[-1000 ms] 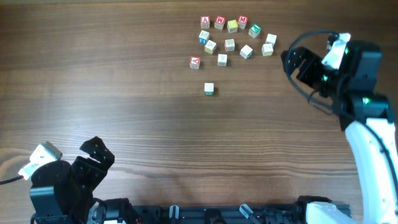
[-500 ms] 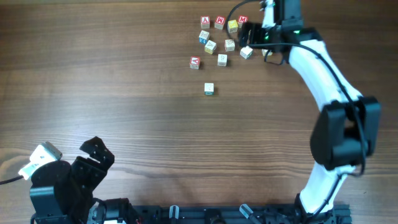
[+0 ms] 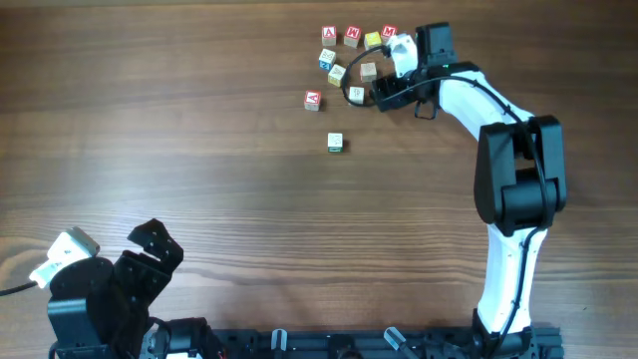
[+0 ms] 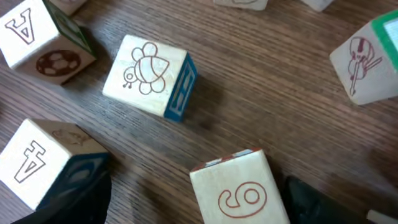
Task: Form a tower
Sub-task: 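Reach the right gripper to the cluster and grasp the '9' block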
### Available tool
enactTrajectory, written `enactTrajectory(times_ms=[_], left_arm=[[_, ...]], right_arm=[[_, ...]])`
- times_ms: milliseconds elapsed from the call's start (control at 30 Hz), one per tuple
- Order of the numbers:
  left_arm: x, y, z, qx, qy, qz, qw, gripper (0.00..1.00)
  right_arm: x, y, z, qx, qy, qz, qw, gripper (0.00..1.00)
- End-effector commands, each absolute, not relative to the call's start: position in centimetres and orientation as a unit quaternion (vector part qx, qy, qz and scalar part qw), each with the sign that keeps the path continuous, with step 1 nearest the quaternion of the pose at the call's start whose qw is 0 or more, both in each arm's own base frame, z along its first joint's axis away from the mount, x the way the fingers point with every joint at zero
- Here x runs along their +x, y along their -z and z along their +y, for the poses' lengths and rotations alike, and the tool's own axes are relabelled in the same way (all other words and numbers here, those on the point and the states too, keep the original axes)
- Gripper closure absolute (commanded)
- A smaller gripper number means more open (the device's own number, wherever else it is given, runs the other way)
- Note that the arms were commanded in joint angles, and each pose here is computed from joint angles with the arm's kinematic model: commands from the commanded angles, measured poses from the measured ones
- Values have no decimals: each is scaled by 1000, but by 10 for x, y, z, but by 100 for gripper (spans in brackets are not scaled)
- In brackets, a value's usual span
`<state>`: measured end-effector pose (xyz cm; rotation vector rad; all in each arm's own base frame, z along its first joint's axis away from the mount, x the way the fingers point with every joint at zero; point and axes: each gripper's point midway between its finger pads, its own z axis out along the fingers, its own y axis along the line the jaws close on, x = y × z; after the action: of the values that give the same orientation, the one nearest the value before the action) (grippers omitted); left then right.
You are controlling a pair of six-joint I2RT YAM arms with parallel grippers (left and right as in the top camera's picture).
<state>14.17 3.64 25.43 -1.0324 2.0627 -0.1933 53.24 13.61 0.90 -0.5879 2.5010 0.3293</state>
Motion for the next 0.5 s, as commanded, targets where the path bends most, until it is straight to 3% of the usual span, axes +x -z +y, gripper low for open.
enactTrajectory(times_ms=[0, 167, 267, 467], left_arm=[[142, -255, 34, -406, 83, 816, 403, 0], [142, -255, 34, -406, 83, 816, 403, 0], [142, -255, 34, -406, 83, 816, 403, 0], [142, -255, 34, -406, 83, 816, 403, 0]], right_arm=[[537, -8, 135, -225, -118, 927, 276, 20], [545, -7, 119, -213, -69, 933, 283, 17], [548, -10, 120, -212, -69, 931, 291, 27], [547, -9, 120, -199, -73, 934, 288, 35]])
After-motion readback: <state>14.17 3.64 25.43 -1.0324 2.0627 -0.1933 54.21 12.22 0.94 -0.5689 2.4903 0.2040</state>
